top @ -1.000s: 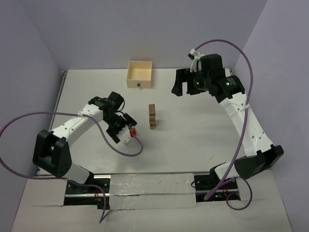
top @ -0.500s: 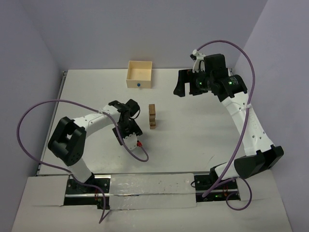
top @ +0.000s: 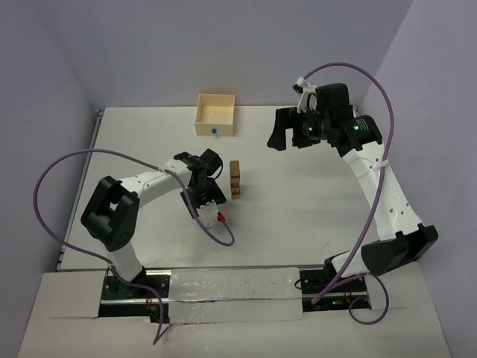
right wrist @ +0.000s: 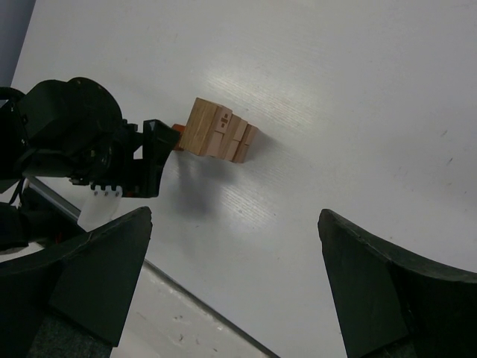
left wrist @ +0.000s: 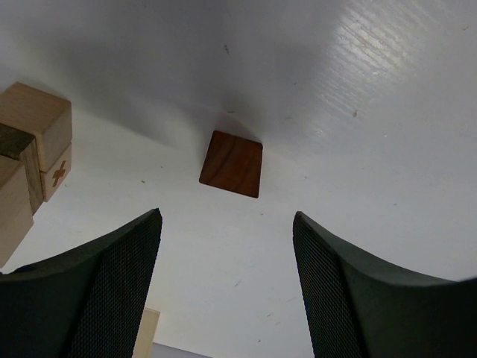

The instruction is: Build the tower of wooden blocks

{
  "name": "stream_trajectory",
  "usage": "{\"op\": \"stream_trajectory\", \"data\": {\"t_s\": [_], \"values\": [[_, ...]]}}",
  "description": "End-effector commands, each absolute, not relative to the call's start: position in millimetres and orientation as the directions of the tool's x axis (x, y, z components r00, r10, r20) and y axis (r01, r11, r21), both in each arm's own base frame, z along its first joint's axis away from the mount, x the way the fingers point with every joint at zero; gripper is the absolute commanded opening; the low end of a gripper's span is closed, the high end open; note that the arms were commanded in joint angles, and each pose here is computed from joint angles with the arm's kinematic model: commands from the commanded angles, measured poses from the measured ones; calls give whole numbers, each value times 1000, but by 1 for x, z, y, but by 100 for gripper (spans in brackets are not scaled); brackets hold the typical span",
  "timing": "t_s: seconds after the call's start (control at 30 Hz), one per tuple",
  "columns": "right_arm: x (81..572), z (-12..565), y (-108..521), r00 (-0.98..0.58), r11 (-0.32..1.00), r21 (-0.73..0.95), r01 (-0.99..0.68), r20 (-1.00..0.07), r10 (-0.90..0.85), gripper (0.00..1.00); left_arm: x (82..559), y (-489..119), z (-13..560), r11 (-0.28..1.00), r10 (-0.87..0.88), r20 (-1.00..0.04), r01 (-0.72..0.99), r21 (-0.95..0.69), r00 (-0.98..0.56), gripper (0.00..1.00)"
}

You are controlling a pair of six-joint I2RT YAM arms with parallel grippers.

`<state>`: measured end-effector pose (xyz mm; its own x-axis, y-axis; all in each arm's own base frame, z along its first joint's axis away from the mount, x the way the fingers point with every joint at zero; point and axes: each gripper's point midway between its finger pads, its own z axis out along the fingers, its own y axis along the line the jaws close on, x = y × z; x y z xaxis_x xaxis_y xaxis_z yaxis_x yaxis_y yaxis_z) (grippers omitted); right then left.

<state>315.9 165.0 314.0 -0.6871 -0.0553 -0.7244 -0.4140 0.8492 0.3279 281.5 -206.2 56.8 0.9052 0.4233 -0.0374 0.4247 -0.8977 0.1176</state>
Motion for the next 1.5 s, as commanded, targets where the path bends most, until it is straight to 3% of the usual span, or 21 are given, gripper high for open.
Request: {"op": "stream_trajectory", "data": {"t_s": [0.0, 0.83, 1.47], "values": [[313, 311, 161, -688, 845, 323, -426, -722, -71, 100, 283, -229, 61, -962, 220, -39, 223, 158, 975, 78], [316, 294, 157, -742, 837, 365, -409, -667, -72, 100, 264, -227, 32, -977, 177, -107, 188, 105, 978, 68], [314, 295, 155, -746, 834, 372, -407, -662, -69, 100, 266, -227, 28, -973, 198, -100, 208, 99, 975, 44]]}}
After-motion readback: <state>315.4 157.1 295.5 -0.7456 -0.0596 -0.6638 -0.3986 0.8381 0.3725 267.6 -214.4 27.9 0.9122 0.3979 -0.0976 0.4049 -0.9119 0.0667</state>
